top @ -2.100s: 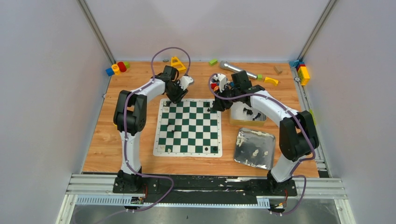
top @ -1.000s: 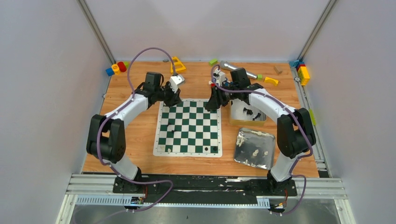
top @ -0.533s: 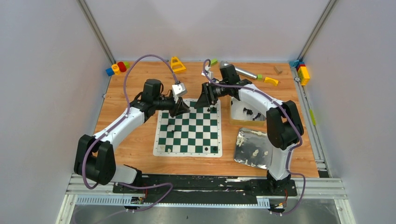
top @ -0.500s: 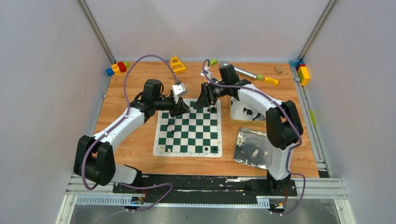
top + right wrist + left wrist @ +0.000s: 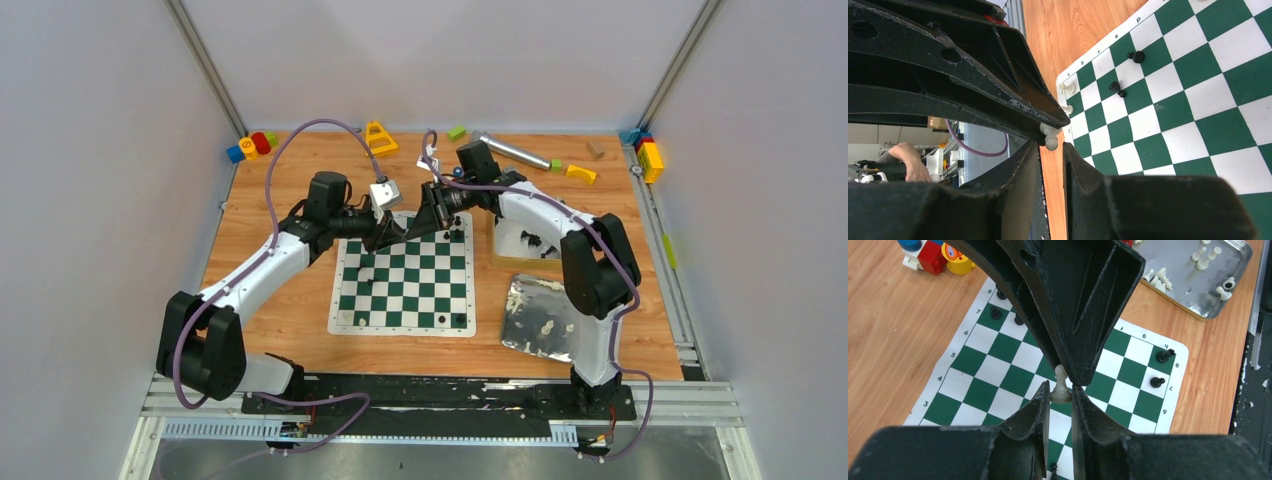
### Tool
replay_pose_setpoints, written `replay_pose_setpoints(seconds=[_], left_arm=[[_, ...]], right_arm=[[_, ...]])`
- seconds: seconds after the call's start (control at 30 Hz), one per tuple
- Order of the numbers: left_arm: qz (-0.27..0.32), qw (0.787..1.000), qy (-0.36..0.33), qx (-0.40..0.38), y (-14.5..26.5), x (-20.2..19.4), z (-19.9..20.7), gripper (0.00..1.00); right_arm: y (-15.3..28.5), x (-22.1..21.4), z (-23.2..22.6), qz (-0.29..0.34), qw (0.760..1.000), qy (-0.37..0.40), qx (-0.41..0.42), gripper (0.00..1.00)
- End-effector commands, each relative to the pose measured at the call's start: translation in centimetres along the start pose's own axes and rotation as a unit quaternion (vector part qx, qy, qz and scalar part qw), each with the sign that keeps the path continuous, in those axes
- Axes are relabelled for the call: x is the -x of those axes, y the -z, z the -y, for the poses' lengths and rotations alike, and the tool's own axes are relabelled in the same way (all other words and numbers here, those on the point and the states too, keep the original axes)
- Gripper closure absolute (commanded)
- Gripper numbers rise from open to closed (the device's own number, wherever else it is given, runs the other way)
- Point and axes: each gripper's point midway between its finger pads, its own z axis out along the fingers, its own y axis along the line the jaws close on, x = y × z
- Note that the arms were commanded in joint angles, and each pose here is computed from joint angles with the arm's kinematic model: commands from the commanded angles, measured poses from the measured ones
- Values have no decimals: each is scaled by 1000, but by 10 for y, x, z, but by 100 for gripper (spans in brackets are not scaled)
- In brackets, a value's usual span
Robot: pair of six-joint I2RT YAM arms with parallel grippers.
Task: Set up the chess pieces on the board
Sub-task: Place the chess piece on the chessboard.
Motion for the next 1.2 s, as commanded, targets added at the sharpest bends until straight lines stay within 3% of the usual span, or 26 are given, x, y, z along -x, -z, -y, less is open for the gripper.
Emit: replay_pose_setpoints(seconds=[0.0, 0.2, 0.93, 1.07, 1.17], left_arm=[[15, 1000, -21, 2, 2, 11, 2, 85], [14, 1000, -21, 2, 2, 9, 2, 85], [13, 1000, -26, 4, 1, 6, 2, 84], [12, 1000, -26, 5, 2, 5, 2, 84], [10, 1000, -27, 8, 2, 4, 1, 82]], right_arm=[[-2, 13, -12, 7, 999, 24, 25, 76], [-4, 16, -11, 8, 999, 26, 26, 79], [-11, 11, -4, -2, 999, 12, 32, 77], [-12, 11, -5, -3, 999, 11, 36, 82], [-12, 12, -7, -4, 999, 14, 39, 92]])
